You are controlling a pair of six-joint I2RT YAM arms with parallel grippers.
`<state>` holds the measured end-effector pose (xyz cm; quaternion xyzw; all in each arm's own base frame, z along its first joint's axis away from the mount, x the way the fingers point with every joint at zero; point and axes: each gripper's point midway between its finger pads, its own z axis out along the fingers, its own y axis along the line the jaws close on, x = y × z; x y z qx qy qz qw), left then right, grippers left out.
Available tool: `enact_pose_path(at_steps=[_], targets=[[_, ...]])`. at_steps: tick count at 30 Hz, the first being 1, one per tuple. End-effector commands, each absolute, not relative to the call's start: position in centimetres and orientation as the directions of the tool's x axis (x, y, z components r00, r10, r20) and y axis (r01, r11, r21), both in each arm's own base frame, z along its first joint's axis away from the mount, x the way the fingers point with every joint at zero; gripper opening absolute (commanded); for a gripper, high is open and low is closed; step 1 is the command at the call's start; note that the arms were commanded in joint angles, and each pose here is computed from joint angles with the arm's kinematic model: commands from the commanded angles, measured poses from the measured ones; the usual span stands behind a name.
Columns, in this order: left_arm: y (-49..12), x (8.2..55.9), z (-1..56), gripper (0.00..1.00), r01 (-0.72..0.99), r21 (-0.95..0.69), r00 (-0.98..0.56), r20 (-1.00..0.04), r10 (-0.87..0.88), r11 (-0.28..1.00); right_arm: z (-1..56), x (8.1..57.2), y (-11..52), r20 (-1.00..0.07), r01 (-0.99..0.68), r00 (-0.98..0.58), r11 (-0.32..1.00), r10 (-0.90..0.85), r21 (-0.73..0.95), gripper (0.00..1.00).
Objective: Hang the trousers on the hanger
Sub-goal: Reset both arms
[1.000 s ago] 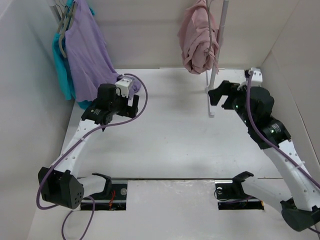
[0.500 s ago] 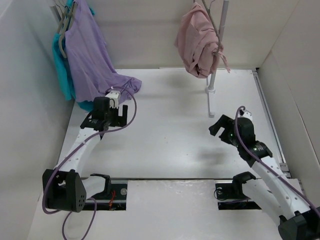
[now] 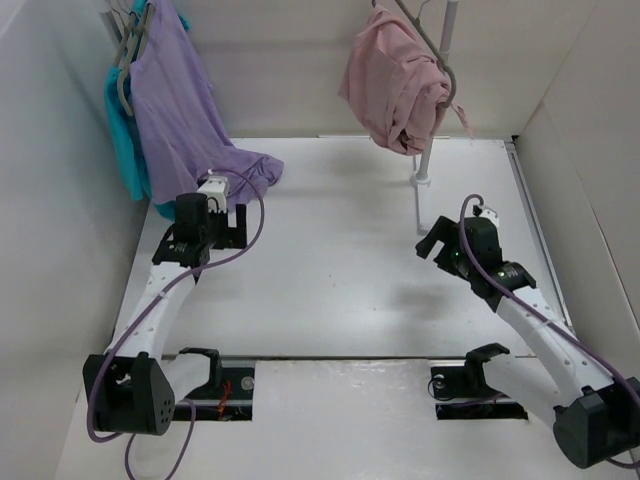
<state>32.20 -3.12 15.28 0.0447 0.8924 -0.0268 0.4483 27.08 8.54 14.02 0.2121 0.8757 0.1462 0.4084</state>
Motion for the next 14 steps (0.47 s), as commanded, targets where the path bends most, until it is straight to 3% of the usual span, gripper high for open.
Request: enact_pose_path(at_steps=[1,14], targets=[[-3.3,32.5,16.4,0.99,0.103,-0.028,-0.554,-0.832,0.034,0.994,16.2,28.0,8.6,-0.673,0.245,-0.535,0.856,0.510,0.455,1.00],[-3.6,32.6,16.5,0.99,0.120,-0.038,-0.546,-0.837,0.034,0.992,18.2,26.9,7.7,-0.727,0.195,-0.448,0.851,0.520,0.488,1.00]])
